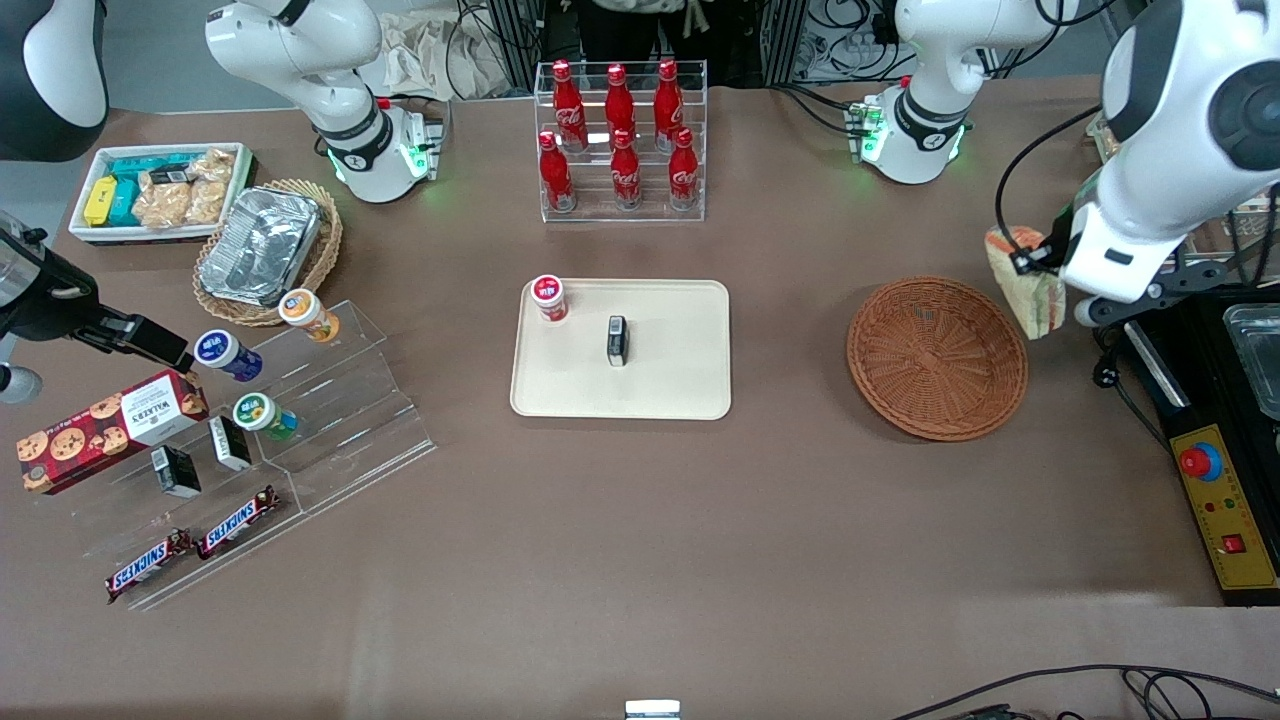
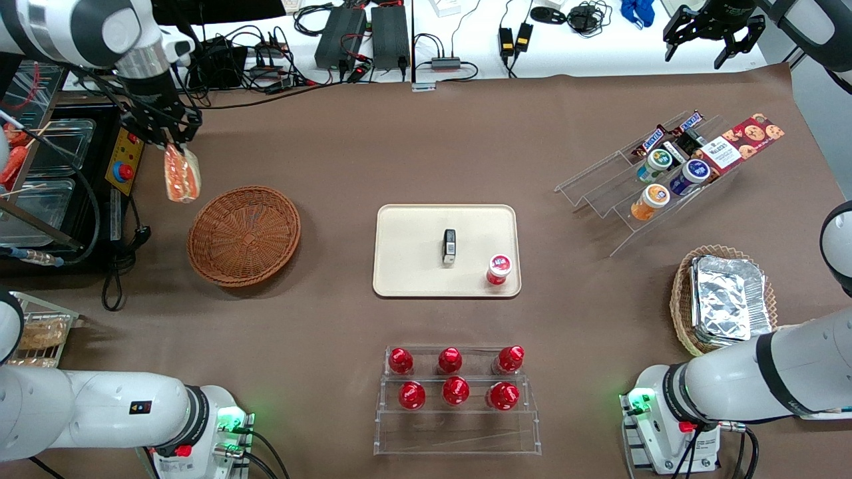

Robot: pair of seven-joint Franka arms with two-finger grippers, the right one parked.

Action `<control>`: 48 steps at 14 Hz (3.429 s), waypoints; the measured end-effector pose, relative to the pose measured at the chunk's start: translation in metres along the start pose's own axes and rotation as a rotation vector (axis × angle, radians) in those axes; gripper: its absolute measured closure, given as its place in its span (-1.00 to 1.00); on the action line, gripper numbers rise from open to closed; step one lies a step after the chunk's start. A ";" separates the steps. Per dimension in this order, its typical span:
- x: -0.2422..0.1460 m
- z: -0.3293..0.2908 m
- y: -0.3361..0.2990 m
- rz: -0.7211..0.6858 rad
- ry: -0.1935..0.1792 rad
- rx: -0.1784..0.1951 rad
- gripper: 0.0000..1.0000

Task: Place sandwich from basket to tray
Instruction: 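Lift the sandwich and carry it with the left gripper over the cream tray, then lower the sandwich onto the tray and open the left gripper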

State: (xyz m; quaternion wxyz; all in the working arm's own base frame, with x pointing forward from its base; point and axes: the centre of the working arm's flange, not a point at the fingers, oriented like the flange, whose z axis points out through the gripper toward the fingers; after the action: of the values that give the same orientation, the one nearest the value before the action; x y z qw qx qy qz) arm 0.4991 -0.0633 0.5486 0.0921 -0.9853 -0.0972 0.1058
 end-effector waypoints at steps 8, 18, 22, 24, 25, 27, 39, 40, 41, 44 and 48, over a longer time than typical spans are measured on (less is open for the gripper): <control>-0.013 -0.020 0.026 0.147 -0.013 -0.078 0.71; -0.078 -0.008 0.187 0.192 -0.037 -0.110 0.71; -0.083 0.019 0.237 0.189 -0.004 -0.147 0.71; -0.086 0.043 0.263 0.146 0.014 -0.175 0.71; -0.092 0.056 0.280 0.124 0.028 -0.189 0.71; -0.108 0.079 0.313 0.091 0.045 -0.208 0.71; -0.103 0.186 0.393 0.088 0.060 -0.211 0.71; -0.101 0.194 0.395 0.094 0.065 -0.205 0.71; -0.101 0.201 0.399 0.102 0.067 -0.200 0.71; -0.105 0.216 0.410 0.125 0.095 -0.209 0.71; -0.103 0.229 0.408 0.120 0.122 -0.201 0.58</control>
State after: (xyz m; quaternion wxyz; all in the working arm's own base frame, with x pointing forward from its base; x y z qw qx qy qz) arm 0.4187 -0.4421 0.2658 -0.0081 -0.9982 -0.0425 0.0409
